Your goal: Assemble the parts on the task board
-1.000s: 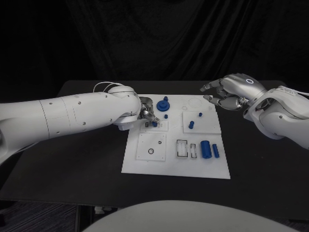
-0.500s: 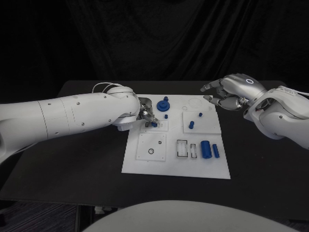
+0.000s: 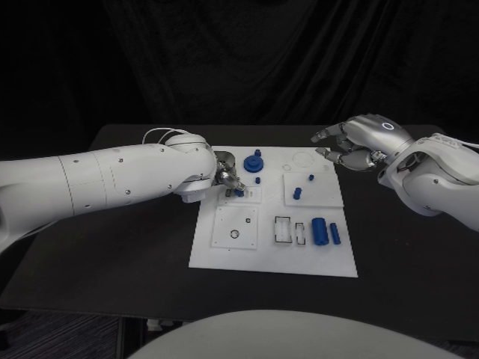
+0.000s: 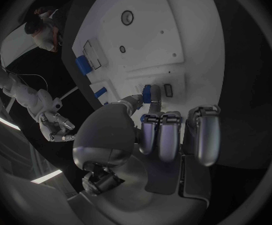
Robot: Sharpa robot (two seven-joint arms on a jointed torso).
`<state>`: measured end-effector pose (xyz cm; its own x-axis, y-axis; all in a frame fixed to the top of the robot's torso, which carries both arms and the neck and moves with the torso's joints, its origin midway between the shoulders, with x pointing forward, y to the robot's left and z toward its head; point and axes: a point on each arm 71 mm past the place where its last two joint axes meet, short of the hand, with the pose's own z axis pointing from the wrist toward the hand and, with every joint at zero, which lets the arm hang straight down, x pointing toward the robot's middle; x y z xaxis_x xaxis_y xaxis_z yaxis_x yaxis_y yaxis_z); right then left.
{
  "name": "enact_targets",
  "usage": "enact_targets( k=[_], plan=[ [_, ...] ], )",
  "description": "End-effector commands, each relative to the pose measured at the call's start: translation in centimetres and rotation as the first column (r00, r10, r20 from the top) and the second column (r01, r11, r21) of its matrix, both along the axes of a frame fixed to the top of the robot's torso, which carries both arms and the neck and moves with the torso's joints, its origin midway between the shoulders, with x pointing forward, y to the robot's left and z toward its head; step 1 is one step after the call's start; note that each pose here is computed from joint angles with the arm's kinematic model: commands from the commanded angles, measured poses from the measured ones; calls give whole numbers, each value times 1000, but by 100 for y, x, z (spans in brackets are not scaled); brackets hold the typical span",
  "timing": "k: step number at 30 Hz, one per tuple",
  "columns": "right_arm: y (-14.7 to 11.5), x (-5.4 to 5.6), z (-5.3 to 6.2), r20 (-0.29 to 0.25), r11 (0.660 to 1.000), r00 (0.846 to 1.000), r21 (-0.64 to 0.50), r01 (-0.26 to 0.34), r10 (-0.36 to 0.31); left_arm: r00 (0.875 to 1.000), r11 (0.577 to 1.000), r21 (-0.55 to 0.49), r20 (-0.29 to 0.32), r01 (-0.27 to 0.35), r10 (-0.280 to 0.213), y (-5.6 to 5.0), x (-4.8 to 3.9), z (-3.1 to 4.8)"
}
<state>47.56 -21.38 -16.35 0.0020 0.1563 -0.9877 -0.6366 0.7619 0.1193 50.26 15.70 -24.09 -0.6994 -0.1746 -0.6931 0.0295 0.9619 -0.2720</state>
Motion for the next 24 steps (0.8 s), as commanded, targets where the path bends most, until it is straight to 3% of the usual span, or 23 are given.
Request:
enact_targets(
  k=[1,24],
  plan=[
    [-5,6,-4,-2,1000,1000,-5,16,-16,1000,1000,-7,-6,14,-14,-23,-15,-19],
    [-12,9,-10,-8,1000,1000,-10,18,-18,1000,1000,-21,-9,12,-12,-50,-35,-115]
  ],
)
